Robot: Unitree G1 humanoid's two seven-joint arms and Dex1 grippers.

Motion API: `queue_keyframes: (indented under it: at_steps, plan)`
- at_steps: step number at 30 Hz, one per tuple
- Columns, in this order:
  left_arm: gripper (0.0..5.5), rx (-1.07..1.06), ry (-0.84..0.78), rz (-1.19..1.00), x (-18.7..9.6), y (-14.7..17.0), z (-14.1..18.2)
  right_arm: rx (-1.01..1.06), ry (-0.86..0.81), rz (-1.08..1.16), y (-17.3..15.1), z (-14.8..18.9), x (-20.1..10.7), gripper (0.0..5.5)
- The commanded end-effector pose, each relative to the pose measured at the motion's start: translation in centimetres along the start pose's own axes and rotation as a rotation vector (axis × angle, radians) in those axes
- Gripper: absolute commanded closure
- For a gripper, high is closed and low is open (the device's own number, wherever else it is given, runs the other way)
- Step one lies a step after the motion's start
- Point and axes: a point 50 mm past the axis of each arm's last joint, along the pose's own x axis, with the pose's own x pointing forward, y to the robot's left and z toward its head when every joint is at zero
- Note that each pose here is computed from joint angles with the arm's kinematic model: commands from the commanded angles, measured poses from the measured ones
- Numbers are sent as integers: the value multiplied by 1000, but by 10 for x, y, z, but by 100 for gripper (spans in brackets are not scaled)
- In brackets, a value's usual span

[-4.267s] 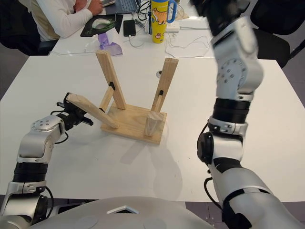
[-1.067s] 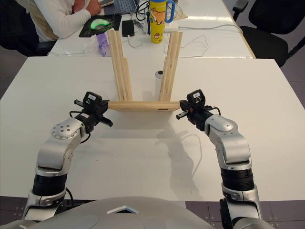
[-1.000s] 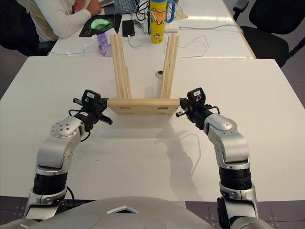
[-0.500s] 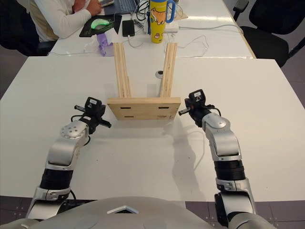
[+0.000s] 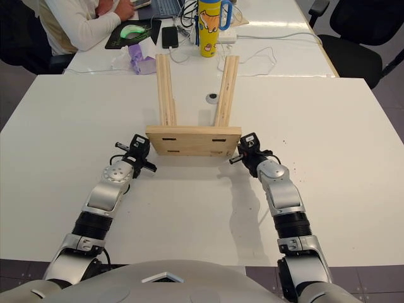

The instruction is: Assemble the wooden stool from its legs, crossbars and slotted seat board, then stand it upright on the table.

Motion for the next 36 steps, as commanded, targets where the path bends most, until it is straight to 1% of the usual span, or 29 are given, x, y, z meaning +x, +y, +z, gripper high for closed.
queue_keyframes:
  at_steps: [1, 3, 5, 14, 19, 24, 30, 36]
  plan:
    - [550, -101, -100, -70, 3, -11, 14, 29, -4, 79, 16, -1, 2, 549]
    - [550, -184, -151, -94, 3, -13, 20, 47, -5, 98, 19, -1, 2, 549]
    - [550, -210, -173, -102, 3, -13, 21, 54, -3, 99, 20, -1, 3, 549]
    - [550, -188, -225, -140, 2, -17, 26, 99, -49, 78, 19, 10, 4, 549]
    - [550, -119, -133, 11, 7, 4, 9, 71, 17, -60, 3, -2, 6, 549]
    - [550, -203, -151, 45, 13, 15, -1, 90, 16, -80, 0, -3, 8, 549]
    - [550, -322, -253, 7, 24, 14, 12, 114, 9, -74, 3, -2, 10, 549]
    - [550, -315, -268, -110, 29, 0, 19, 121, 2, -66, 5, -1, 9, 549]
